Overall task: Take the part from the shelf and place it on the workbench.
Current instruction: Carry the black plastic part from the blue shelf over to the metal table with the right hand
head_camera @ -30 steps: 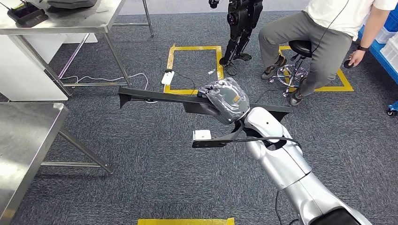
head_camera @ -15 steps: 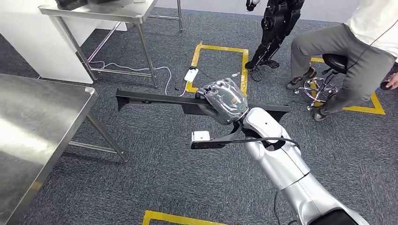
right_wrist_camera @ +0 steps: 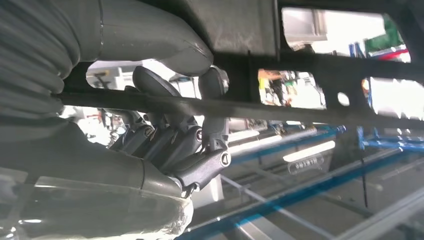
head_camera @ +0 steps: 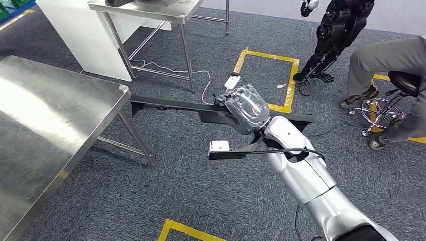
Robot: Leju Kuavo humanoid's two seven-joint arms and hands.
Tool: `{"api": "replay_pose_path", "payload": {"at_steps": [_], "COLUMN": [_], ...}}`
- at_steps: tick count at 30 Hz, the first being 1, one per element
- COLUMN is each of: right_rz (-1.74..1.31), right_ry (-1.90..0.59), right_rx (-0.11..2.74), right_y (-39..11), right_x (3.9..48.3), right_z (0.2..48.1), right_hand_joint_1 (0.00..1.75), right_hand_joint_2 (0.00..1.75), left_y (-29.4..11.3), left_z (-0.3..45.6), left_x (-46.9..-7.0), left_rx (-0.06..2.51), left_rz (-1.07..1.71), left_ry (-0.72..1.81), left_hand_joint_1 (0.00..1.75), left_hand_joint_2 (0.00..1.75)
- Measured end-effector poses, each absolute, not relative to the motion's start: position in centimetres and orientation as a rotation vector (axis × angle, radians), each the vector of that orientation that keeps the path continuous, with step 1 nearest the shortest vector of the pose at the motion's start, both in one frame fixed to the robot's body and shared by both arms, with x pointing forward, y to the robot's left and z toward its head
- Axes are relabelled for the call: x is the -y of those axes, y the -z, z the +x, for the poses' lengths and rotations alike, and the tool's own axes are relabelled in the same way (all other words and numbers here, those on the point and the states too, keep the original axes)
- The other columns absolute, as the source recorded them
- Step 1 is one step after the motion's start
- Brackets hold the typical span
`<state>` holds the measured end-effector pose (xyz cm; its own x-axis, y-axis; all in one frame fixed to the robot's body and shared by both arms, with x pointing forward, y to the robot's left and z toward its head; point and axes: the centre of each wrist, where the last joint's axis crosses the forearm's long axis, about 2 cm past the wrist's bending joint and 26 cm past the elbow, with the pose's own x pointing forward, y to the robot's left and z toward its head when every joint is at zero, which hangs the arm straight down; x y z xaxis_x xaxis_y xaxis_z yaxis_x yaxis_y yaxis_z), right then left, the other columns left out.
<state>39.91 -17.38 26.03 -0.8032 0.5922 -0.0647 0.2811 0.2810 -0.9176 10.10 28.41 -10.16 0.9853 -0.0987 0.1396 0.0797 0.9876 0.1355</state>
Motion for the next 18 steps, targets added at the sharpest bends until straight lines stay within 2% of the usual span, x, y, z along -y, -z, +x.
{"api": "replay_pose_path", "payload": {"at_steps": [18], "right_rz": [-0.802], "right_ry": [-1.525], "right_rx": [2.271], "right_y": [-26.26], "right_x": [17.29], "right_z": [39.92], "right_hand_joint_1": [1.71], "right_hand_joint_2": [1.75], "left_y": [10.08], "left_z": [10.47], "left_x": [-28.39], "left_rx": [0.157], "left_rz": [0.129], "left_ry": [0.091], "left_hand_joint_1": [0.0], "left_hand_joint_2": [0.0]}}
